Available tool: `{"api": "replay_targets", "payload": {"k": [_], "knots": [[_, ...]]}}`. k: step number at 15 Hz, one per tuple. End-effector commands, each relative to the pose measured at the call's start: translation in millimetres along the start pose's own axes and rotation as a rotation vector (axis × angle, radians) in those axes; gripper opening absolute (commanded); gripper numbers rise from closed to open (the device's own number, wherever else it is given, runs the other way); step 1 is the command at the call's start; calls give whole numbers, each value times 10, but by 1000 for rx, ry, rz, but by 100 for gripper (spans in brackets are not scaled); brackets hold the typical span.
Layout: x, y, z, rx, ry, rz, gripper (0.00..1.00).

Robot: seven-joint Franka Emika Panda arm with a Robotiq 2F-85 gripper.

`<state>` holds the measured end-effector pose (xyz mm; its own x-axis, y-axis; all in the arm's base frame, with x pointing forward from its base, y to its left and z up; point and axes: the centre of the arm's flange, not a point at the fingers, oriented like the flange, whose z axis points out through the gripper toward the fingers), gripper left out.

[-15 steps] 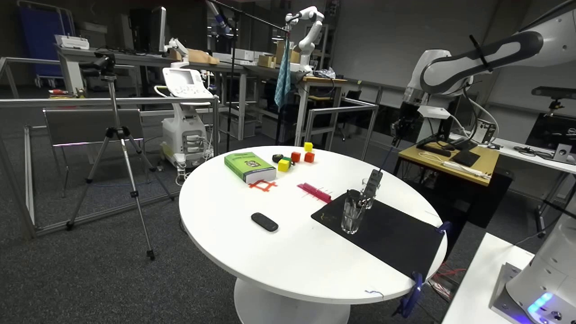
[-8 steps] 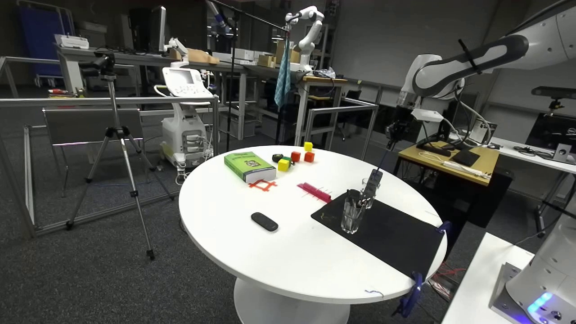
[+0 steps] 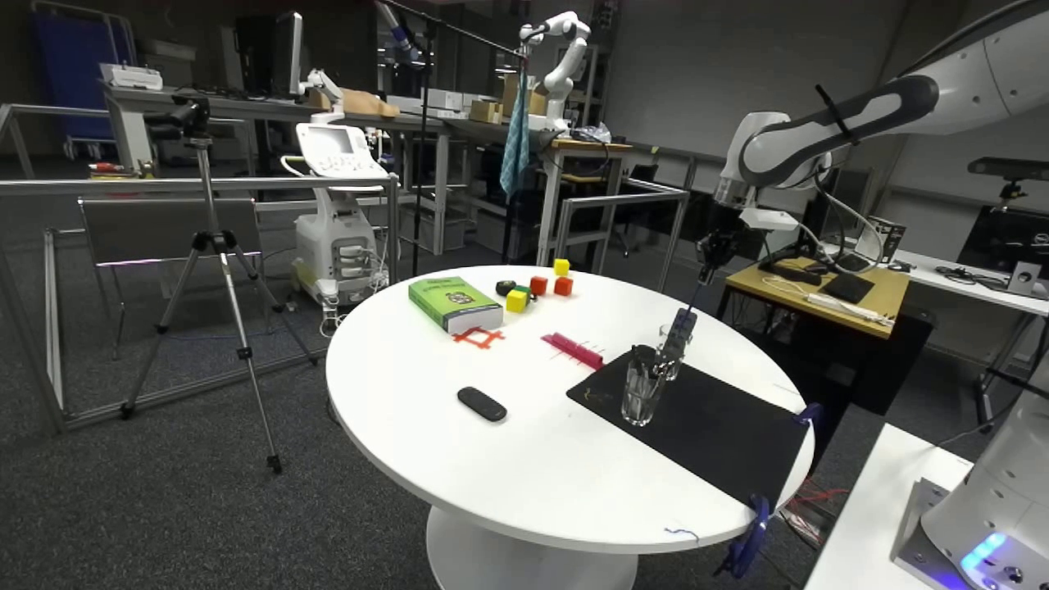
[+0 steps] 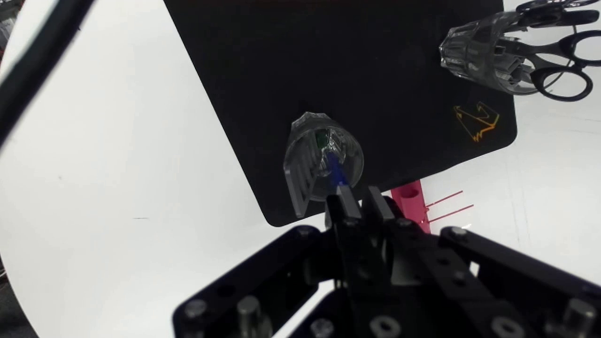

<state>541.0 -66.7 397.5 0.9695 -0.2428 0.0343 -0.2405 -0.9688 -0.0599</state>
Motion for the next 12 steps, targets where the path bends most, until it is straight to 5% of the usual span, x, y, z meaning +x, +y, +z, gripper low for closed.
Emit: {"api": "replay_targets", "payload": {"k": [1, 12], "knots": [[123, 21, 94, 13, 3, -10, 2], [247, 12, 520, 15, 16, 6, 2]]}}
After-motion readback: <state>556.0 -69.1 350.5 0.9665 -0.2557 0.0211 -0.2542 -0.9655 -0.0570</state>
